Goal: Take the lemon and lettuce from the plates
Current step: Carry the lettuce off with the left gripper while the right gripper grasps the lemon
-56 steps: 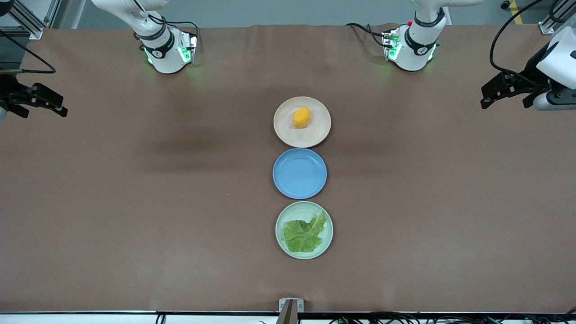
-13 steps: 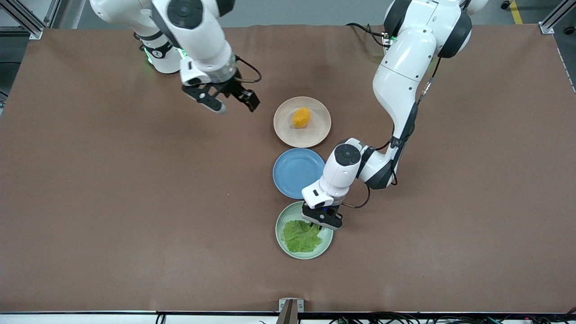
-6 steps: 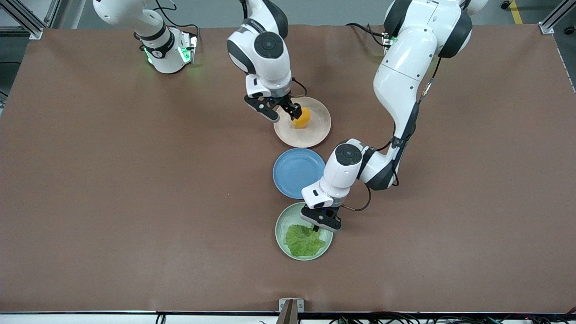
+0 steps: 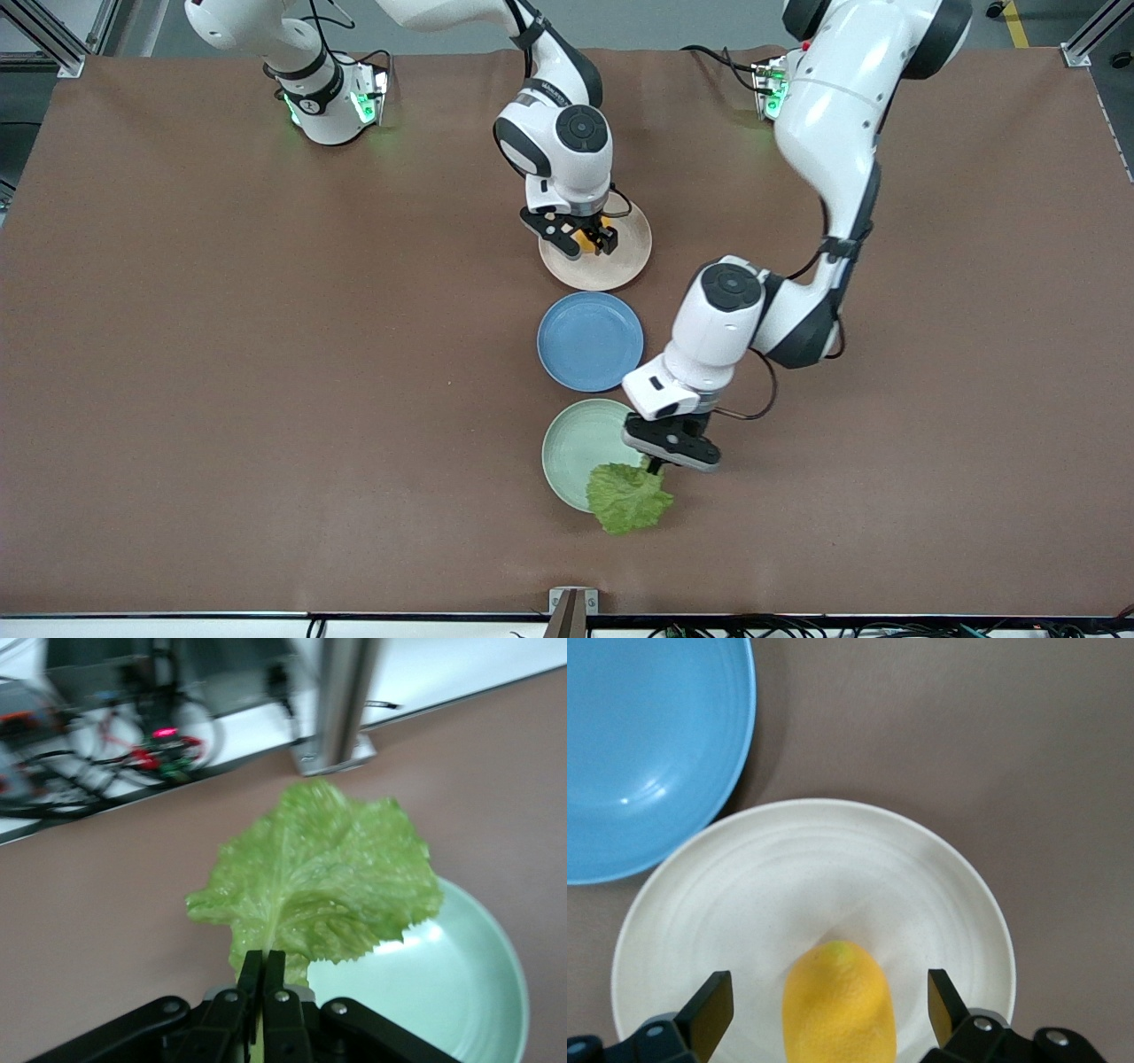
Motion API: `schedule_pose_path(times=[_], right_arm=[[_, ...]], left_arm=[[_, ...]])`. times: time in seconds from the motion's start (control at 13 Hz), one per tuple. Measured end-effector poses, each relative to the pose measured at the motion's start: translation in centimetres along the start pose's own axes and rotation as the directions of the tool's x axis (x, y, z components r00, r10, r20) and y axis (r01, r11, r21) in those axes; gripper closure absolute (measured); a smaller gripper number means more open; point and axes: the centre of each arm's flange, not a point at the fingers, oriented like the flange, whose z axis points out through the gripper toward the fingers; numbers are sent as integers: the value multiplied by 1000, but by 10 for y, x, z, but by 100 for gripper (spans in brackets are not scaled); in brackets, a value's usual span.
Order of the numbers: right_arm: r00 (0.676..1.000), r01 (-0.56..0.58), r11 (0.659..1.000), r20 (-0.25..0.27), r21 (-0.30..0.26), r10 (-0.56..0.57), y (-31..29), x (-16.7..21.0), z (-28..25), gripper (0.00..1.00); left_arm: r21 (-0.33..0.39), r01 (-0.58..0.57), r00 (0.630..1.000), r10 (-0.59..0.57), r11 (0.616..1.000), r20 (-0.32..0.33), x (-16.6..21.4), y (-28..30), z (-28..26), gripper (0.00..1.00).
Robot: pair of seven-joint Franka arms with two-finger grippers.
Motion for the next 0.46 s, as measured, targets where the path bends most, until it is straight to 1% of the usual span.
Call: schedule_pose_path(times=[0.08,0.23,0.46], right_arm=[[1000,3,1000,-2,5,-3,0,-6,7,4],[1000,2,1000,-8,18,-1,-1,-15,17,5],[1000,14,999,-11,32,-13,-2,-24,22,7]], left_arm=[[16,12,1000,-13,1000,16,1,-21,-17,96],[45,49,998,-51,998,47,-13,-63,-45,96],[81,50,991,-59,995,119,-54,-120,-65,96]])
